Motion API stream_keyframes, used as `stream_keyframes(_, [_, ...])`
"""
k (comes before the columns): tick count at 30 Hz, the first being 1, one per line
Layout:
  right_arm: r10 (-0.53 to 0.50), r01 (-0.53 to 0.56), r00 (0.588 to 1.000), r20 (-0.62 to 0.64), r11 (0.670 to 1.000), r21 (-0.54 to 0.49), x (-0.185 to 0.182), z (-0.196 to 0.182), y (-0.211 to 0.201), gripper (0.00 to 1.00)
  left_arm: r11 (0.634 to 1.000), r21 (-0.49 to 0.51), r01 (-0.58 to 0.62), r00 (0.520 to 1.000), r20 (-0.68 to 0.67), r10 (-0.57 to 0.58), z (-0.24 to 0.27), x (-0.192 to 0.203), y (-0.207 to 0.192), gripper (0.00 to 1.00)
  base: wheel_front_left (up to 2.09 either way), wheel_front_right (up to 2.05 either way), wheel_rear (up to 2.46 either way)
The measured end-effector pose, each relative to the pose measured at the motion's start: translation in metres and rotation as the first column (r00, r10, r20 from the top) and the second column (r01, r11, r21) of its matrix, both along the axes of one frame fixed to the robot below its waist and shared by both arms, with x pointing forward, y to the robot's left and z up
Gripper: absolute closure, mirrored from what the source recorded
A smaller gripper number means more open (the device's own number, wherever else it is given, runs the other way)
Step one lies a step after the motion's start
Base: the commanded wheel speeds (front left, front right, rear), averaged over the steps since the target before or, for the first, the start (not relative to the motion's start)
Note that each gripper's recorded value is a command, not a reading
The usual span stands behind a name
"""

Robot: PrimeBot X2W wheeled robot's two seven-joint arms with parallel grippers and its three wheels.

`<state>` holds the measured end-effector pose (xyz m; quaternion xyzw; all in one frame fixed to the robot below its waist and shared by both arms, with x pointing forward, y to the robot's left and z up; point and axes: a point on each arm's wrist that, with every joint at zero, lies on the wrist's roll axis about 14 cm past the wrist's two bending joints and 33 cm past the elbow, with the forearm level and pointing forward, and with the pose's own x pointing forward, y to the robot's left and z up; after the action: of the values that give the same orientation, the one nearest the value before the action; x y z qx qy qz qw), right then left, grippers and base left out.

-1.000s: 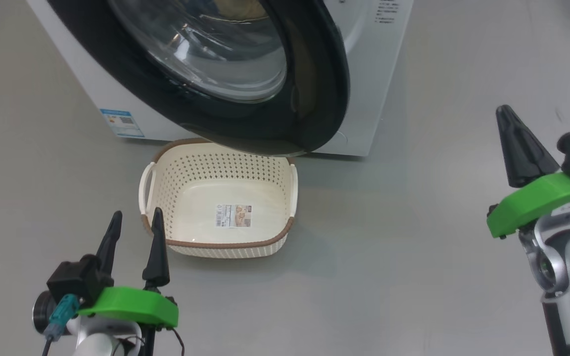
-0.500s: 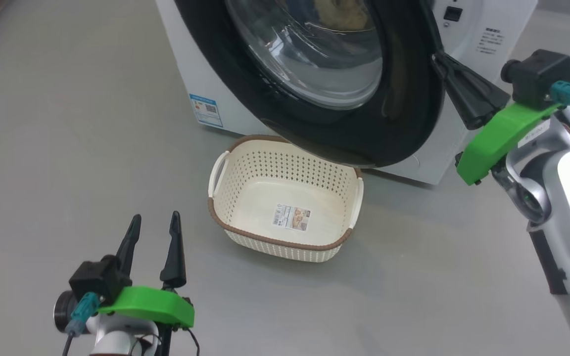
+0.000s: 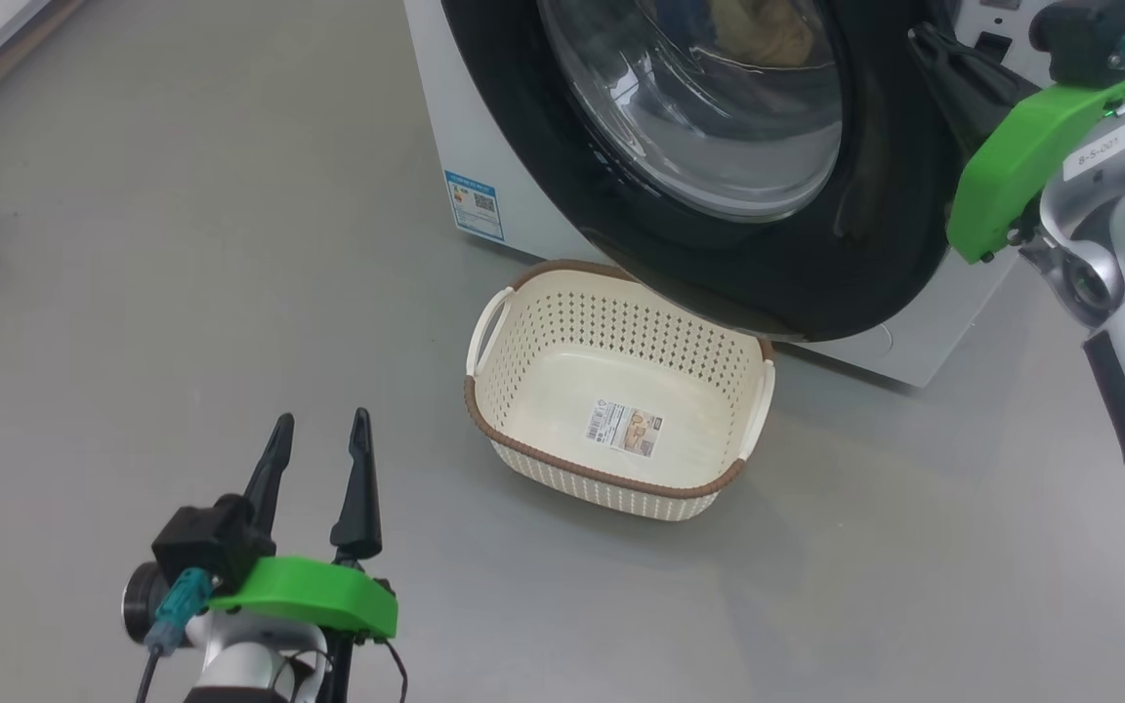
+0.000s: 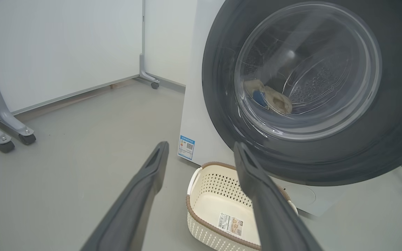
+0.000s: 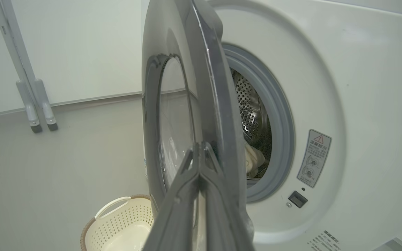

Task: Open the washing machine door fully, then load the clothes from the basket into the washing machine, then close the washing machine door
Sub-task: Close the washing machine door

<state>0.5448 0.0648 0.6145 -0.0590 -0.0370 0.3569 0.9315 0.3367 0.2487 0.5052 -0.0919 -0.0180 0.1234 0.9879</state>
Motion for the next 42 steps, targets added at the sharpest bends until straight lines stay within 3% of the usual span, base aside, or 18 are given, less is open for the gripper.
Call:
stream_keyframes(17, [-0.006, 0.005, 0.999, -0.046, 1.000, -0.020, 0.031, -0.011, 0.015, 1.00, 0.999, -0.019, -0.028, 0.999, -0.016, 0.027, -0.008, 0.003, 0.002, 0.00, 0.00, 0.00, 0.00])
stream_keyframes(31, [-0.091, 0.089, 0.992, -0.083, 0.996, -0.024, 0.096, -0.027, -0.003, 1.00, 0.999, -0.036, -0.003, 0.999, -0.049, 0.001, -0.020, 0.035, -0.005, 0.00, 0.00, 0.00, 0.00])
stream_keyframes(42, [-0.120, 0.119, 0.989, -0.087, 0.993, -0.015, 0.132, -0.038, 0.003, 1.00, 0.998, -0.036, -0.049, 0.994, -0.104, 0.045, -0.035, 0.026, 0.009, 0.00, 0.00, 0.00, 0.00])
